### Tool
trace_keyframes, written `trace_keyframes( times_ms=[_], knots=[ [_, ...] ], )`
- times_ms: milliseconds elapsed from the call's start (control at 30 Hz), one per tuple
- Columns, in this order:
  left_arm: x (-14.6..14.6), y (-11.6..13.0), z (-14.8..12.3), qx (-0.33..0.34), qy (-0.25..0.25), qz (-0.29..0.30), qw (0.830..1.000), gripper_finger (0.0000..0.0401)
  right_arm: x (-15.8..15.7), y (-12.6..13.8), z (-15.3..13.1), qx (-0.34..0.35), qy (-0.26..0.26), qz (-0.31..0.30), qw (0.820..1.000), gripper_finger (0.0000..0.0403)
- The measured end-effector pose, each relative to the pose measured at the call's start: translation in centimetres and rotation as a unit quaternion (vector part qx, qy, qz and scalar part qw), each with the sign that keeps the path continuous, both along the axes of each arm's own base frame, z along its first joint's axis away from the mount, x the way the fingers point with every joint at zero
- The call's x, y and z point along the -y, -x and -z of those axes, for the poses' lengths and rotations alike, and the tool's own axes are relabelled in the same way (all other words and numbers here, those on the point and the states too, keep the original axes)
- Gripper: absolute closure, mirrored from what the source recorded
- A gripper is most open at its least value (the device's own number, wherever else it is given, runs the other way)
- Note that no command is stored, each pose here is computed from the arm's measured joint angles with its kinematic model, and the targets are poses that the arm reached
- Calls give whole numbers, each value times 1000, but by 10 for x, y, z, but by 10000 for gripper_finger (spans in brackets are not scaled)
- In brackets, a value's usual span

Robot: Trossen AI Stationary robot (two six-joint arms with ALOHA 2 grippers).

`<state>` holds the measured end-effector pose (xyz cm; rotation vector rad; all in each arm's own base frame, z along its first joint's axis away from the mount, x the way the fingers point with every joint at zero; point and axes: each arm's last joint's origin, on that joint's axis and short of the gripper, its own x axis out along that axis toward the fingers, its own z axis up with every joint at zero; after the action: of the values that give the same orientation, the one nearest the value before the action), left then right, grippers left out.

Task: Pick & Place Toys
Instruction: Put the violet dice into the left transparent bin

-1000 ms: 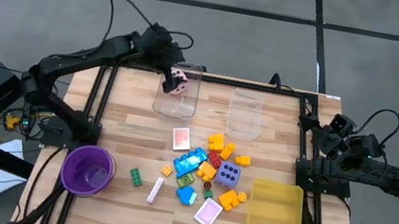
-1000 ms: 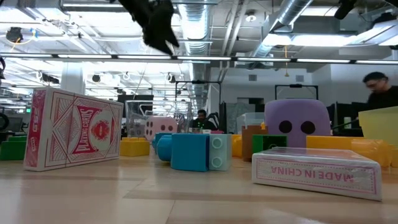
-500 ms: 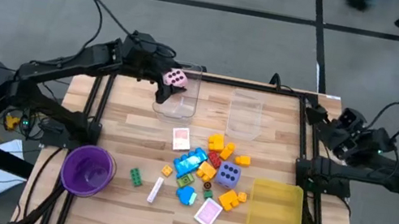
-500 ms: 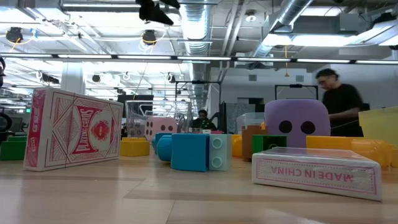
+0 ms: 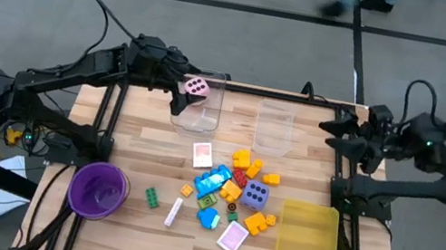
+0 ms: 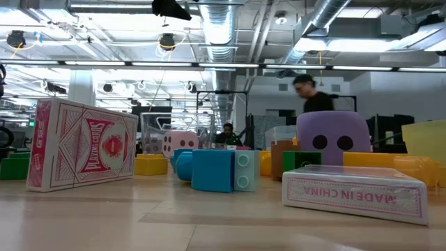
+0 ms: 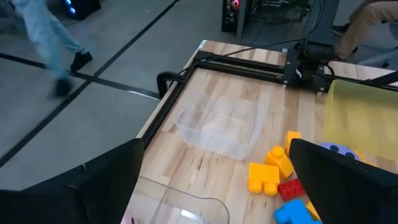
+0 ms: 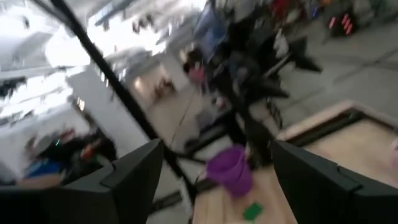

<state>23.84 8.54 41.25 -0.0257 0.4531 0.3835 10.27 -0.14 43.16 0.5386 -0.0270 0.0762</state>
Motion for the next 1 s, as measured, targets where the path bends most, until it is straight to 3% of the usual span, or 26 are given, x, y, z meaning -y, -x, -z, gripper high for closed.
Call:
trace_keyframes(
  times_ms=[200, 333, 433, 600, 800, 900, 1000],
  knots=[
    [0, 0, 0, -1, -2, 1, 1000, 1, -9, -10, -41, -79, 33, -72, 994, 106],
    [1, 2, -2, 0, -12, 6, 1000, 1, -19, -21, -55, -161, 31, -134, 977, 93],
    [3, 4, -4, 3, -17, 11, 1000, 1, -29, -36, -49, -262, 36, -166, 950, 74],
    [6, 8, -10, 23, -27, 15, 999, 1, -45, -69, -30, -366, 49, -215, 904, 30],
    [8, 16, -15, 31, -36, 17, 999, 1, -51, -98, 4, -510, 43, -210, 833, 5],
    [9, 18, -17, 34, -42, 19, 998, 1, -52, -104, 11, -535, 56, -212, 816, 6],
    [9, 19, -18, 35, -44, 19, 998, 1, -54, -113, 16, -538, 62, -217, 812, 4]
  ],
)
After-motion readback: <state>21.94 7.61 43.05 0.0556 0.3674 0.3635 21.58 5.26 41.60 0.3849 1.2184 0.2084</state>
